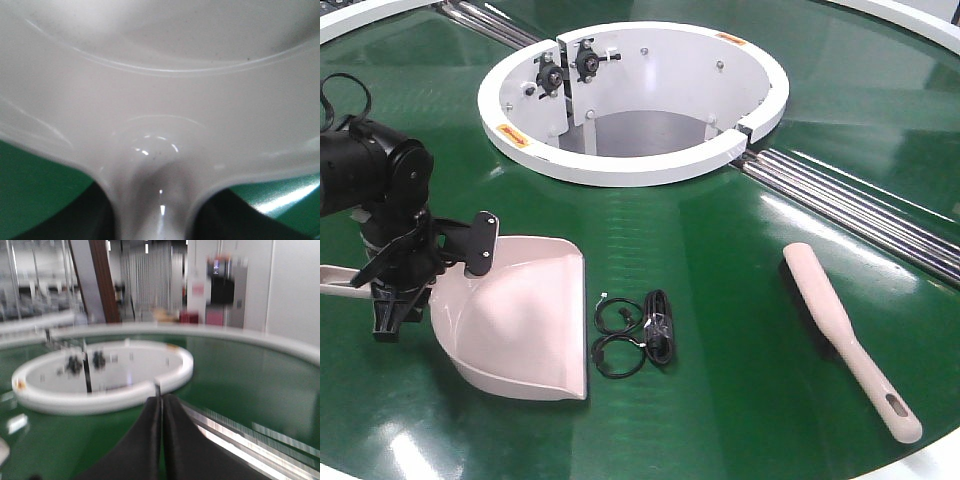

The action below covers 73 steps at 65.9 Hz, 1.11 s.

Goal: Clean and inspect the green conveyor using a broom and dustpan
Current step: 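Reach the right gripper down and grasp the pink brush handle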

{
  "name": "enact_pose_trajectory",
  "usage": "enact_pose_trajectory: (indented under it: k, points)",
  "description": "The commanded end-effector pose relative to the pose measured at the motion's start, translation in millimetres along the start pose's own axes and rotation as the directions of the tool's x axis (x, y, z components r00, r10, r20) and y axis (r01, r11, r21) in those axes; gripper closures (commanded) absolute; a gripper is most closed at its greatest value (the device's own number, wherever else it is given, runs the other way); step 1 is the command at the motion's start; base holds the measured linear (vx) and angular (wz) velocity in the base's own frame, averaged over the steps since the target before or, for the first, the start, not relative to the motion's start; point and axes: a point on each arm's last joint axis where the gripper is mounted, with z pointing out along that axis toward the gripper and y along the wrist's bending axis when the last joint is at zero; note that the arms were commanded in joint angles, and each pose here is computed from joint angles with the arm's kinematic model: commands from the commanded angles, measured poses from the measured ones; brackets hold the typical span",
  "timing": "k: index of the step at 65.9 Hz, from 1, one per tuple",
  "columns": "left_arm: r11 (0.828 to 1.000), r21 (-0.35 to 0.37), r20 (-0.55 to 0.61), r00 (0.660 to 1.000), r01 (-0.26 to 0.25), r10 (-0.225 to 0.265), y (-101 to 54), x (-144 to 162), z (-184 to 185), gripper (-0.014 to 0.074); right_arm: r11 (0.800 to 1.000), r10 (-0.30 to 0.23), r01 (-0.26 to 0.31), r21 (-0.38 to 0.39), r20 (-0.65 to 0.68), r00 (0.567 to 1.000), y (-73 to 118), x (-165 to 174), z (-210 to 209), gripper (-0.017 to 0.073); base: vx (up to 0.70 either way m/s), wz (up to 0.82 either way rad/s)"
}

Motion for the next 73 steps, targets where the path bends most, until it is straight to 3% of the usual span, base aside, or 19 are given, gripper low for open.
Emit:
enact_pose_trajectory:
  k: [1, 5, 10, 14, 20, 31, 42, 59, 73]
  points:
    - [0.997, -0.072, 0.026, 0.999, 0.025, -0.023, 2.1, 3.1, -25.0, 0.0599, 1.0, -0.005, 0.005, -0.001, -0.154, 0.988, 0.0, -21.5, 21.7, 0.0568, 0.0, 0.0]
    - [0.997, -0.072, 0.026, 0.999, 0.025, -0.023, 2.1, 3.1, -25.0, 0.0599, 1.0, 0.015, -0.018, -0.006, -0.28, 0.96, 0.9, -22.1, 32.3, 0.0568, 0.0, 0.0]
    - [0.997, -0.072, 0.026, 0.999, 0.025, -0.023, 2.1, 3.1, -25.0, 0.0599, 1.0, 0.002, -0.005, -0.008, -0.39, 0.921, 0.7, -21.5, 47.0, 0.0568, 0.0, 0.0]
    - [0.997, -0.072, 0.026, 0.999, 0.025, -0.023, 2.1, 3.1, -25.0, 0.0599, 1.0, 0.003, -0.007, -0.007, -0.423, 0.906, 0.6, -18.5, 56.2, 0.0568, 0.0, 0.0]
    - [0.997, -0.072, 0.026, 0.999, 0.025, -0.023, 2.1, 3.1, -25.0, 0.0599, 0.997, 0.07, -0.074, 0.011, -0.476, 0.877, 2.1, -11.2, 65.5, 0.0567, 0.0, 0.0]
    - [0.997, -0.072, 0.026, 0.999, 0.025, -0.023, 2.1, 3.1, -25.0, 0.0599, 0.998, 0.051, -0.056, 0.008, -0.571, 0.819, 1.9, -7.2, 77.0, 0.0537, 0.0, 0.0]
    - [0.997, -0.072, 0.026, 0.999, 0.025, -0.023, 2.1, 3.1, -25.0, 0.0599, 0.998, -0.038, -0.004, -0.057, -0.723, 0.689, 3.5, -9.5, 91.8, 0.0371, 0.0, 0.0]
    - [0.997, -0.072, 0.026, 0.999, 0.025, -0.023, 2.1, 3.1, -25.0, 0.0599, 0.997, -0.06, 0.0, -0.075, -0.799, 0.598, 3.6, -19.0, 120.8, 0.0039, 0.0, 0.0]
    - [0.997, -0.072, 0.026, 0.999, 0.025, -0.023, 2.1, 3.1, -25.0, 0.0599, 0.996, -0.079, 0.0, -0.092, -0.852, 0.518, 3.8, -16.5, 145.0, -0.0017, 0.0, 0.0]
